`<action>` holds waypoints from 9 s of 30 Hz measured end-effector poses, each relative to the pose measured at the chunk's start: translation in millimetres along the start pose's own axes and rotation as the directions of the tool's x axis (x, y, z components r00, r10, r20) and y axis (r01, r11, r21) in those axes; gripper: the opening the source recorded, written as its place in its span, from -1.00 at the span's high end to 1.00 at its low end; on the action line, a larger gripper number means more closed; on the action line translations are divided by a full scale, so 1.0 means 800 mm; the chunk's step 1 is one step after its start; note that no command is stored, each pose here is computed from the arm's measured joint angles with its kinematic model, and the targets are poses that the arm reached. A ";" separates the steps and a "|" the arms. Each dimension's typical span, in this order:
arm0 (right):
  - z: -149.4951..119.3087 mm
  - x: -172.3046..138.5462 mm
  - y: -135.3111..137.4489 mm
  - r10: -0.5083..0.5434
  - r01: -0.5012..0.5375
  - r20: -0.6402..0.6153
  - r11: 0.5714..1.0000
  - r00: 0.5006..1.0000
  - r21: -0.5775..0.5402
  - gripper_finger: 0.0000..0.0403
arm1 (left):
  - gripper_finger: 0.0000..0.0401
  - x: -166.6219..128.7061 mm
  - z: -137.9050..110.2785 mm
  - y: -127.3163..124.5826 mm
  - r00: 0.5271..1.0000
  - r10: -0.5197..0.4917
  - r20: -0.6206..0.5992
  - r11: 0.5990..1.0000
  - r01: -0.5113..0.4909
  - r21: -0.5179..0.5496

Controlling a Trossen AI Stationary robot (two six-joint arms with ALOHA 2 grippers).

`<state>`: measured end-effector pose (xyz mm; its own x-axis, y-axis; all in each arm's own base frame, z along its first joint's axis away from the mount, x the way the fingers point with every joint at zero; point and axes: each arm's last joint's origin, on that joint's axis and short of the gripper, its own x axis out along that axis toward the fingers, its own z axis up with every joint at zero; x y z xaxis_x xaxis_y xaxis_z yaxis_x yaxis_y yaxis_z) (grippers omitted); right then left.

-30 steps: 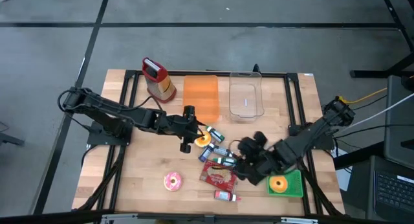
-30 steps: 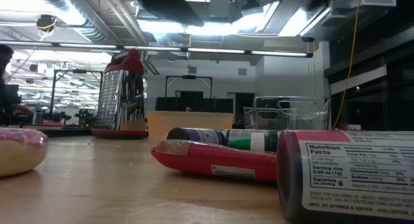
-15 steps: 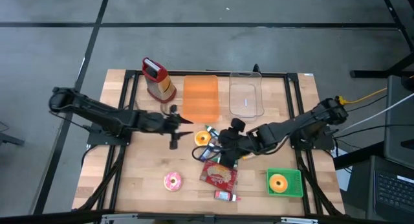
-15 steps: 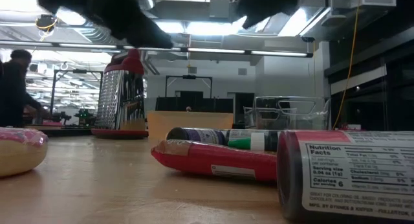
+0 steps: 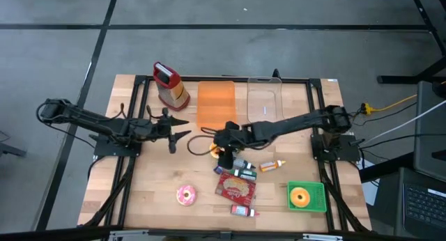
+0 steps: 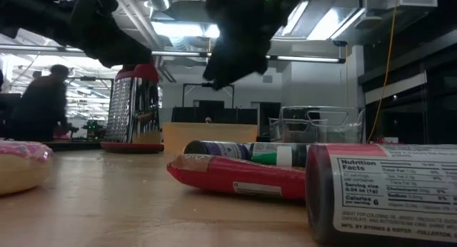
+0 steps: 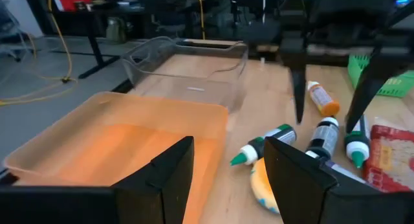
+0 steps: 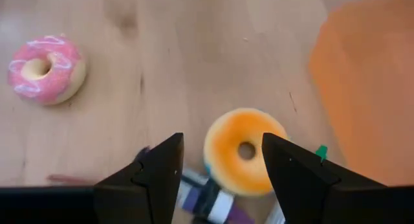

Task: Pick & Place Food Item
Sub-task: Put the blue rubber doughnut into the green bin, then put the pink doughnut into the green bin

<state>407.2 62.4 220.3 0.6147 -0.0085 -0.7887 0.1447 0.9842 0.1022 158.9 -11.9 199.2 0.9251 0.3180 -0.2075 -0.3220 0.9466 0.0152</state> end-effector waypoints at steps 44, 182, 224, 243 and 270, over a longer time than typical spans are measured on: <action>-0.027 0.110 -0.044 0.102 -0.085 -0.118 0.987 0.988 0.139 0.94 | 0.09 -0.003 -0.008 0.004 0.999 0.051 -0.019 0.999 -0.050 0.014; -0.145 -0.160 0.152 -0.546 0.466 0.108 0.789 0.831 0.402 0.16 | 0.09 -0.005 -0.023 -0.007 0.929 -0.329 -0.169 0.942 0.311 -0.126; 0.013 0.124 0.144 0.251 -0.269 0.097 0.897 0.963 0.351 0.23 | 0.09 -0.030 -0.064 -0.071 0.830 -0.418 -0.370 0.908 0.399 -0.130; -0.006 0.179 0.146 0.255 -0.220 -0.033 0.886 0.966 0.409 0.35 | 0.09 -0.030 -0.064 -0.071 0.828 -0.420 -0.372 0.906 0.409 -0.112; 0.033 -0.046 0.148 -0.233 0.196 0.072 0.921 0.970 0.337 0.97 | 0.09 -0.028 -0.061 -0.067 0.892 -0.313 -0.326 0.939 0.341 0.033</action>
<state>422.3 174.5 277.3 0.6183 -0.2499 -0.7452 0.5150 0.8450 0.1439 145.8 -72.5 155.0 0.8602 -0.0296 -0.5091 0.0198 0.9995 -0.0247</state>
